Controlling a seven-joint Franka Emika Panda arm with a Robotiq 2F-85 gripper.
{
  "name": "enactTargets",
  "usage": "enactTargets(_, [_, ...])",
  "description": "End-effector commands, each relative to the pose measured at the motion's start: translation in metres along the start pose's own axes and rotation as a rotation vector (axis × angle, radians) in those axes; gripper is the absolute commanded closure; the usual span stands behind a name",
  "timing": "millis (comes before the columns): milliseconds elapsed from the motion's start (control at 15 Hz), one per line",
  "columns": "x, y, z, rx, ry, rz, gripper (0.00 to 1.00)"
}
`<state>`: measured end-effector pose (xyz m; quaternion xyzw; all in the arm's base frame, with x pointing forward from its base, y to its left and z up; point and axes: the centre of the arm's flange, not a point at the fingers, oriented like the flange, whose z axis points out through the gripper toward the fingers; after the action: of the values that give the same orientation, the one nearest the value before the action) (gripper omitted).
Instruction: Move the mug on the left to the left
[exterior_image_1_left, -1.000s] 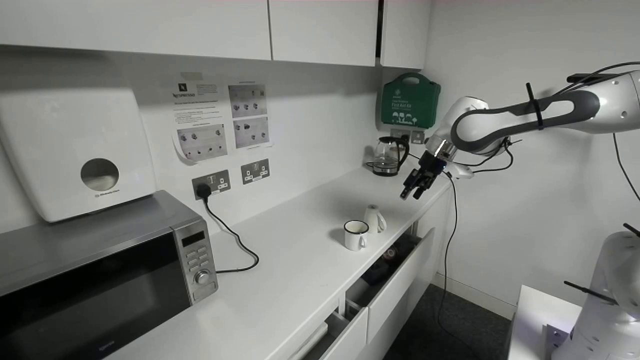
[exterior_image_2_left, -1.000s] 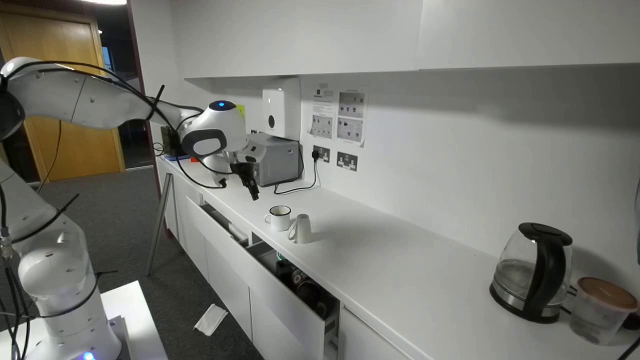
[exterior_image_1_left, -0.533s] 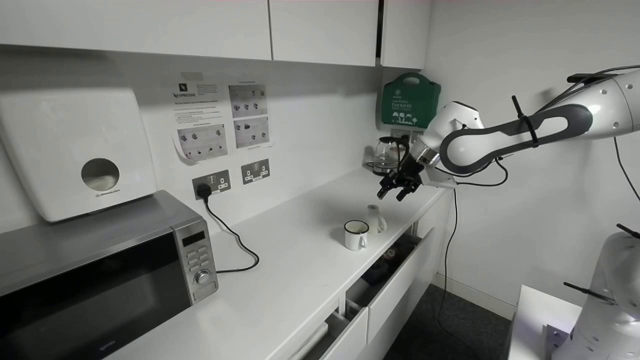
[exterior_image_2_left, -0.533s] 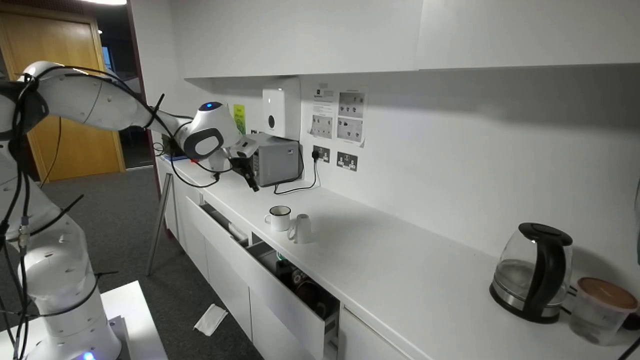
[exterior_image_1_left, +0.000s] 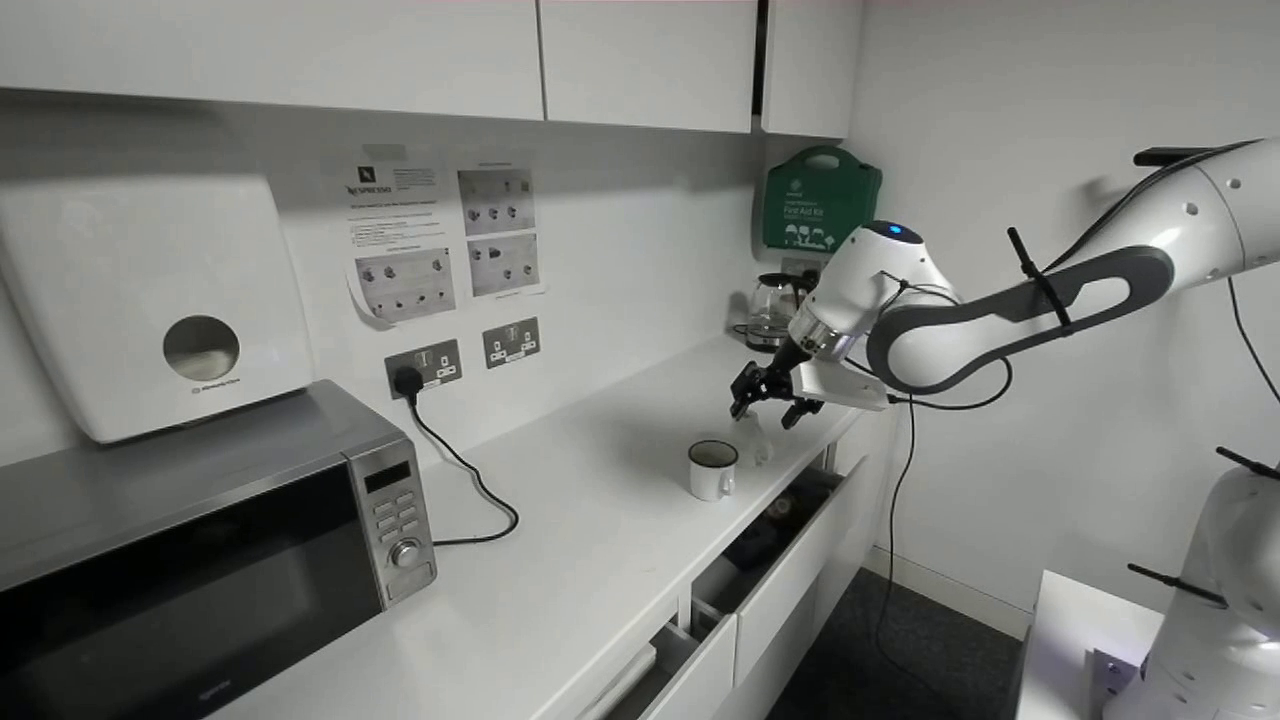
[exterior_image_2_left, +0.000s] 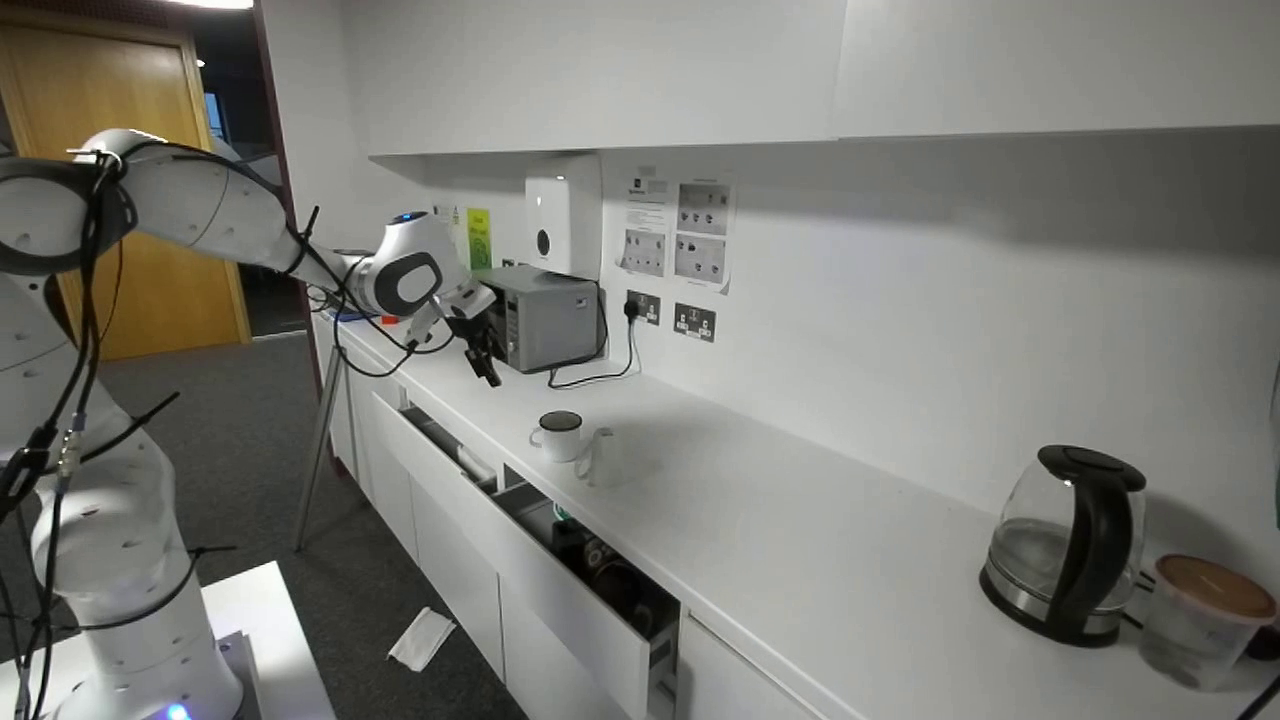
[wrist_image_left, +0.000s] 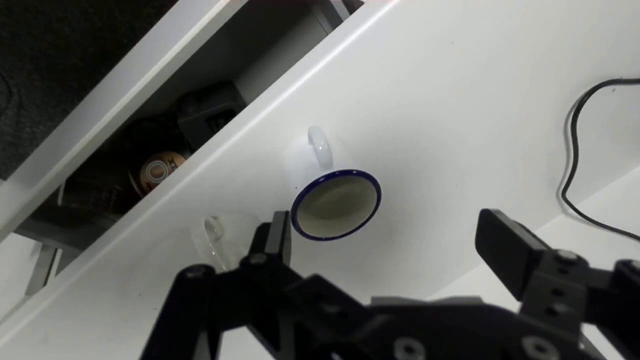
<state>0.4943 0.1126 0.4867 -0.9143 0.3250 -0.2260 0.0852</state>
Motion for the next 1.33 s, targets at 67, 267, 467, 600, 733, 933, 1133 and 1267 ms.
enactTargets(67, [-0.013,-0.034,0.006,-0.043,0.007,0.169,0.00])
enactTargets(267, [-0.013,-0.038,0.007,-0.053,0.051,0.275,0.00])
enactTargets(467, [-0.017,-0.026,0.007,-0.041,0.040,0.266,0.00])
enactTargets(600, [-0.016,-0.026,0.007,-0.043,0.040,0.278,0.00])
enactTargets(733, [-0.016,-0.026,0.007,-0.044,0.039,0.279,0.00])
enactTargets(933, [-0.013,-0.026,0.012,-0.064,0.072,0.305,0.00])
enactTargets(1133, [-0.003,-0.028,0.023,-0.064,0.092,0.325,0.00])
enactTargets(1267, [0.004,-0.028,0.029,-0.075,0.115,0.325,0.00])
